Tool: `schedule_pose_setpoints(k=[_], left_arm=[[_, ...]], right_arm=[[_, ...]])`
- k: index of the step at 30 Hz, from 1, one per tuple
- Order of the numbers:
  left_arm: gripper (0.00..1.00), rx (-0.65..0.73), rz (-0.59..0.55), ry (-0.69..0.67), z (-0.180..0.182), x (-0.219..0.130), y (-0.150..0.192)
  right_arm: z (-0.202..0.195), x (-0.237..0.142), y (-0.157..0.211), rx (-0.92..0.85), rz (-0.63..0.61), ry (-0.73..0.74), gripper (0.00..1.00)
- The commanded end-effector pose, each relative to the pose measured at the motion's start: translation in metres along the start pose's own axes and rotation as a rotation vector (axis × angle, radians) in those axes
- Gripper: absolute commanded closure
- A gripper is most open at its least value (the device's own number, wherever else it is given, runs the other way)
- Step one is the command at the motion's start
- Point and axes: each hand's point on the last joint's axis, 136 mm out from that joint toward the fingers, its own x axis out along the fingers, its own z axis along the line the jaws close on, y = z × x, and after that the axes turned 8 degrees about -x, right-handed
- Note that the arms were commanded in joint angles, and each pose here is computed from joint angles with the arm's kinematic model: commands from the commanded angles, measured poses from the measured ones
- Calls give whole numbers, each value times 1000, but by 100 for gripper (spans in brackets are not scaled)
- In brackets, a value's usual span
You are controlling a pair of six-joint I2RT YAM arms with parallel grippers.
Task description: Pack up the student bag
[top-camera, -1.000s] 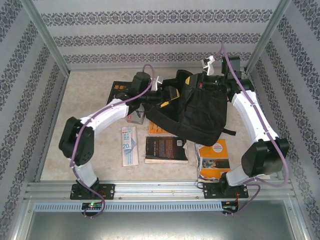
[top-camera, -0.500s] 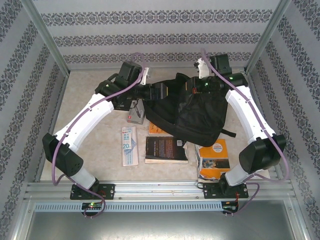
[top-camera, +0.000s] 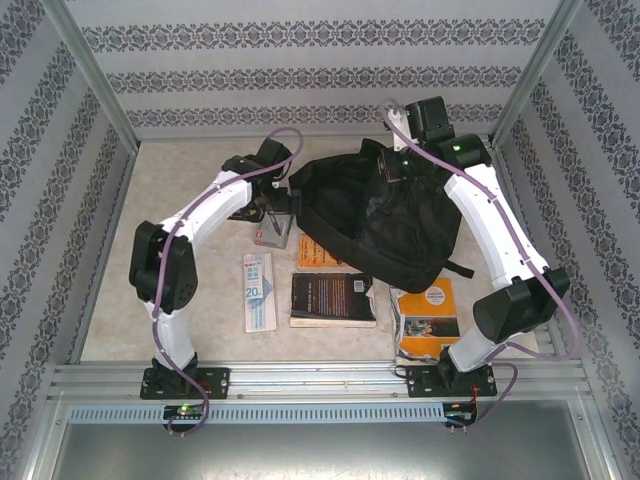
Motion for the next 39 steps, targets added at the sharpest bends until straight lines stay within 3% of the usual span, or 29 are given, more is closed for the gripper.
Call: schedule_pose_setpoints(k=[1,23,39], left_arm=[[0,36,21,-49,12,8,4],[0,78,185,-146,26,97,22],[0,113,120,-148,29,66,10]], right_arm=[[-26,-16,-17,80,-95,54,100],[-10,-6,-11,150,-120,-113,100],[-3,-1,-11,144,-109,-138,100]])
